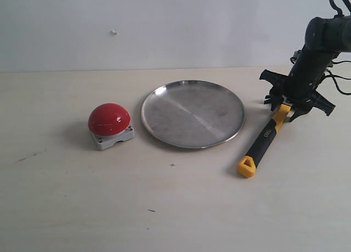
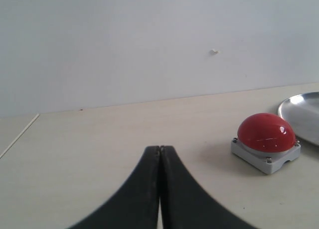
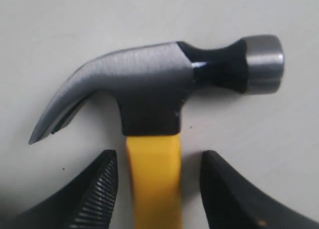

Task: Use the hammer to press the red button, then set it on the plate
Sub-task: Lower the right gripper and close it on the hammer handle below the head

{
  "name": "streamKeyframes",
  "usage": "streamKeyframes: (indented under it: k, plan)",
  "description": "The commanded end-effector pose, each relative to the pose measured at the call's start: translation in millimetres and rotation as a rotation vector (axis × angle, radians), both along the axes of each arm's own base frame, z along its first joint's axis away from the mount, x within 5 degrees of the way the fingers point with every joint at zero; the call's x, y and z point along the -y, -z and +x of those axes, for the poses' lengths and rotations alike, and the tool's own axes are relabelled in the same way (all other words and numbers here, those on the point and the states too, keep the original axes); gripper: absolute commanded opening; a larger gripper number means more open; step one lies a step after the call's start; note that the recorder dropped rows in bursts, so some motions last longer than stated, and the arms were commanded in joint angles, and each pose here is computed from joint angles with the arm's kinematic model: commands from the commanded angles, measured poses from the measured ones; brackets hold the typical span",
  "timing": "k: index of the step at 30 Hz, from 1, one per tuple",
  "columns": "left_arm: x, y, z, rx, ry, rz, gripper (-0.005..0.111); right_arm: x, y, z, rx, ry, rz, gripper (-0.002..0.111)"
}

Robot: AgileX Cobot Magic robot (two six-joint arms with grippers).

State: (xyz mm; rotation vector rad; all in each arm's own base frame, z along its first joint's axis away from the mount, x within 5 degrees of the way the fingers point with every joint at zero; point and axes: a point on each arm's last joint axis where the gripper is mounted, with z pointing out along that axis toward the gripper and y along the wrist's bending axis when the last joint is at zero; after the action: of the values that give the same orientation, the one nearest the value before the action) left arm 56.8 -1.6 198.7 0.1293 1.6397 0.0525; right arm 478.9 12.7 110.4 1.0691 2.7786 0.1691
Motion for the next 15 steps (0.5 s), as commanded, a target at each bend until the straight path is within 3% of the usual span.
streamKeyframes:
  k: [1,15]
  plan:
    - [-0.1,-0.9,-0.5,0.010,-0.002,-0.004,0.001,3.2,2.0,3.3,0.024,-0.027,-0.014,0.051]
    - [-0.1,-0.9,-0.5,0.010,-0.002,-0.004,0.001,3.2,1.7,4.5,0.039,-0.062,-0.022,0.051]
